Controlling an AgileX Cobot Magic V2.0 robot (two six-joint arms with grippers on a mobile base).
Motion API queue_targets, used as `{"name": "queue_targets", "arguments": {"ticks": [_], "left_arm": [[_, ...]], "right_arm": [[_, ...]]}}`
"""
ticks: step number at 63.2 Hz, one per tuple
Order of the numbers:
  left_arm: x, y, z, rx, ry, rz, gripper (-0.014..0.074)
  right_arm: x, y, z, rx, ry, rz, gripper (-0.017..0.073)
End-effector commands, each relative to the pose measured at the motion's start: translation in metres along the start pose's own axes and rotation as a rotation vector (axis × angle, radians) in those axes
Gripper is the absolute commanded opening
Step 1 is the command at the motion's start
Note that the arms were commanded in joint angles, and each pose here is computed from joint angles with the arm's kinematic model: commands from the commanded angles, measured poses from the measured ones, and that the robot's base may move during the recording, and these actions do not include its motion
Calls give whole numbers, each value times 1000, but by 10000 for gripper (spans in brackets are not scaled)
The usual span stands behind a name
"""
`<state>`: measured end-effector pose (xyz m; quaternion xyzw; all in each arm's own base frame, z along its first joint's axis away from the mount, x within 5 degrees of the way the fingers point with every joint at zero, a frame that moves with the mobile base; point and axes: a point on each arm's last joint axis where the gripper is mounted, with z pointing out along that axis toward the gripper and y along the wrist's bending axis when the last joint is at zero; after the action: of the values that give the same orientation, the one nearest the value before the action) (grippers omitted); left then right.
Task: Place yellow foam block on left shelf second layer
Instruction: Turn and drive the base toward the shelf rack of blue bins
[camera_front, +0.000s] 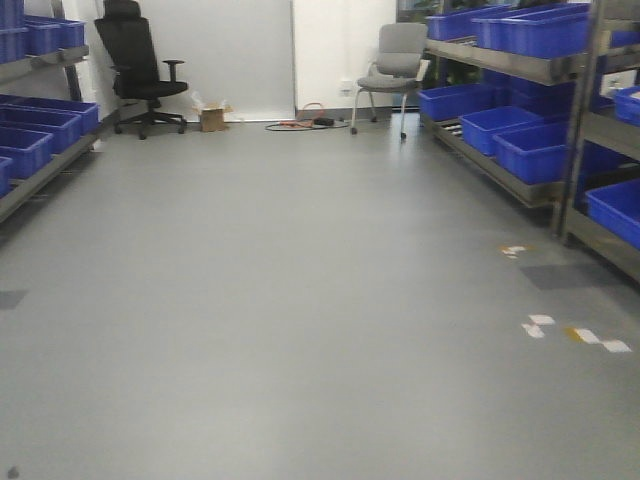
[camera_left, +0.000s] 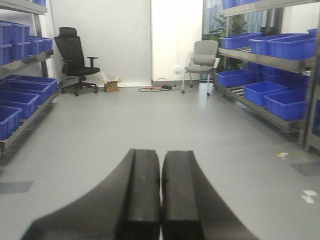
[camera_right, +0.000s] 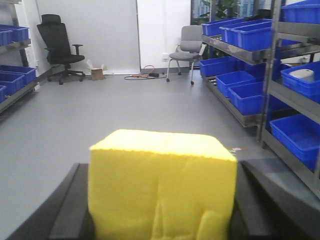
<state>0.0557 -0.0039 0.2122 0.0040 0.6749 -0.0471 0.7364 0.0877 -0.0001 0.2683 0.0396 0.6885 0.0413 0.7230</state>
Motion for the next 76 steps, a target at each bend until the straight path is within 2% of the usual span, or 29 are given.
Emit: {"name": "queue_targets", "arguments": {"ticks": [1, 76], "left_arm": [[1, 0, -1, 5, -70, -9, 124], [1, 0, -1, 5, -70, -9, 124]], "right_arm": [[-18, 1, 1, -1, -113, -21, 478], [-18, 1, 1, -1, -113, -21, 478]]}}
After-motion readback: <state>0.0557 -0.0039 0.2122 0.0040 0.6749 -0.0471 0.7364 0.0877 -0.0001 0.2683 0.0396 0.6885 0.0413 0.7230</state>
